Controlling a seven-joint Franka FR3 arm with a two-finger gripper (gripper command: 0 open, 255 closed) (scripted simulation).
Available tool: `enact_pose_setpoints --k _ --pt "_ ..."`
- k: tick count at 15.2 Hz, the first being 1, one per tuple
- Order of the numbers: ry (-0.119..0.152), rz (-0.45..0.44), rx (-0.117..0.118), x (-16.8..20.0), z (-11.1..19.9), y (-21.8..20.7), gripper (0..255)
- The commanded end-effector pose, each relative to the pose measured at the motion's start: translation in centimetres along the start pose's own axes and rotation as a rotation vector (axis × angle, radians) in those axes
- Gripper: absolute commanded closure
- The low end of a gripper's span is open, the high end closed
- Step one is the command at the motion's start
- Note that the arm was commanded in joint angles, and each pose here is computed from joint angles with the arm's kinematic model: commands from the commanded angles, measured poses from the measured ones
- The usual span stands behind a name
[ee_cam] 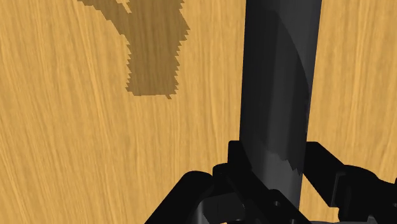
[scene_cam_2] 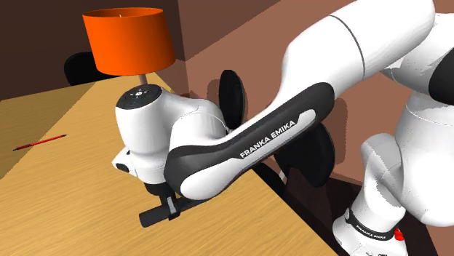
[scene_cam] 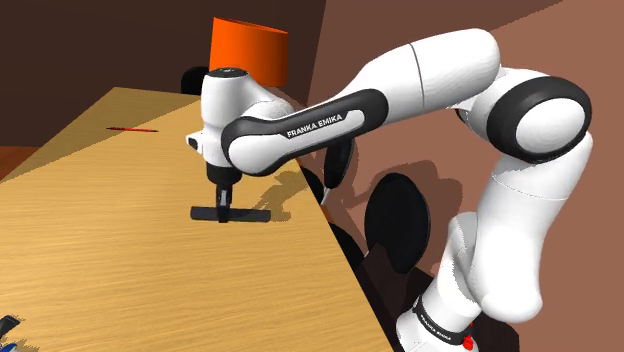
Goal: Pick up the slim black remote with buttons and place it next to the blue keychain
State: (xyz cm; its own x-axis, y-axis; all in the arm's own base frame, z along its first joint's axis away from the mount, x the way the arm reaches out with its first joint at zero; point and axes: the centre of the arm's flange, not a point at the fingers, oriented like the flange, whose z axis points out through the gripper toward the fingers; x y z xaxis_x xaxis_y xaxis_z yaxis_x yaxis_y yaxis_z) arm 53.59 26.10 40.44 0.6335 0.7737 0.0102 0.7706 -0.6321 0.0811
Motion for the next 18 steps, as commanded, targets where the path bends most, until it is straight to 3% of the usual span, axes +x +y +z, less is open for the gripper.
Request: enact_pose_setpoints --k 1,18 --pt "0.0 0.002 0.0 1.5 -0.2 -2.1 255" --pt "0.0 0.002 0.0 13.9 -1.7 -20.8 255"
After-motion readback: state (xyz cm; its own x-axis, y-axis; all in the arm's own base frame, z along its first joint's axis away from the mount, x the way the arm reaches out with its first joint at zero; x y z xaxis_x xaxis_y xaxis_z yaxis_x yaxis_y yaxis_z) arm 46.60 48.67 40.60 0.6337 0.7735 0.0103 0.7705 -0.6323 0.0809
